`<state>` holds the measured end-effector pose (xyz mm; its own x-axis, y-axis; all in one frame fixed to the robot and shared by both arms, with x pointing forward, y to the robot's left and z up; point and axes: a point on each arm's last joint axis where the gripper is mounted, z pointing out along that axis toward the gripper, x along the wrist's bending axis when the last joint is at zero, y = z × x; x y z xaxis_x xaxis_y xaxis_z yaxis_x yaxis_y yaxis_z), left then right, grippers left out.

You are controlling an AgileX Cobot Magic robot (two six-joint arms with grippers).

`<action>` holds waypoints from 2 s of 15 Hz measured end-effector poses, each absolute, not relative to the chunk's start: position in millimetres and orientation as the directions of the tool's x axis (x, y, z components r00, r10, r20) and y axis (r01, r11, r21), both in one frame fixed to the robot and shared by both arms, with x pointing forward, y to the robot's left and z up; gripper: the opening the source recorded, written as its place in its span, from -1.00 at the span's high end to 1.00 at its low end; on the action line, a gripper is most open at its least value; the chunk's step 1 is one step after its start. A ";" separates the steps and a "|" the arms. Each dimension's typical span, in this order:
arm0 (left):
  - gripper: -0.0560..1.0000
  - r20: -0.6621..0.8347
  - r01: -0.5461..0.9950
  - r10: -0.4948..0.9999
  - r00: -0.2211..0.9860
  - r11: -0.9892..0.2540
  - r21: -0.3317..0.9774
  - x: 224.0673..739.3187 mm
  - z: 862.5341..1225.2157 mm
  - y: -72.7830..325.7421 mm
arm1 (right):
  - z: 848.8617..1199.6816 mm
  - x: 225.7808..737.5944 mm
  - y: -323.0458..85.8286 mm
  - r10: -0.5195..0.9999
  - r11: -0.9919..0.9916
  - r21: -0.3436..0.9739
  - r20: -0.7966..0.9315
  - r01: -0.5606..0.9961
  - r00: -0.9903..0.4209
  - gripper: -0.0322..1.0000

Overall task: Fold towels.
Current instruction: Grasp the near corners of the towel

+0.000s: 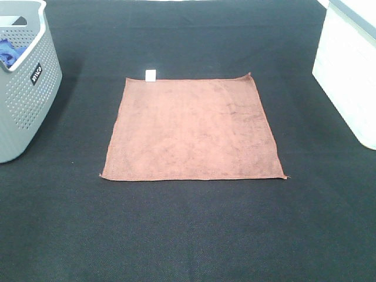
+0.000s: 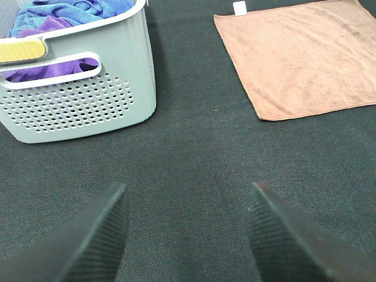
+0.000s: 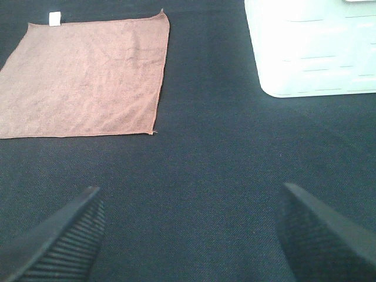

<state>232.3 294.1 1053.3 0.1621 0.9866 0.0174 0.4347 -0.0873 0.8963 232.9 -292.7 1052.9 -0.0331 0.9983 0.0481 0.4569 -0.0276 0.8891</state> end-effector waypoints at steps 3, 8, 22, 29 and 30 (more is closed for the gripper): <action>-0.19 0.017 0.435 0.987 0.162 -0.087 0.896 232.3 1053.3 294.1 | 1052.9 232.9 -292.7 0.998 -0.028 0.889 0.048 0.457 -0.033 -0.53; -0.19 0.017 0.435 0.987 0.162 -0.087 0.896 232.3 1053.3 294.1 | 1052.9 232.9 -292.7 0.998 -0.028 0.889 0.048 0.457 -0.033 -0.53; -0.19 0.017 0.435 0.987 0.162 -0.087 0.896 232.3 1053.3 294.1 | 1052.9 232.9 -292.7 0.998 -0.028 0.889 0.048 0.457 -0.033 -0.53; -0.19 0.017 0.435 0.987 0.162 -0.087 0.896 232.3 1053.3 294.1 | 1052.9 232.9 -292.7 0.998 -0.028 0.889 0.048 0.457 -0.033 -0.53; -0.19 0.017 0.435 0.987 0.162 -0.087 0.896 232.3 1053.3 294.1 | 1052.9 232.9 -292.7 0.998 -0.028 0.889 0.048 0.457 -0.033 -0.53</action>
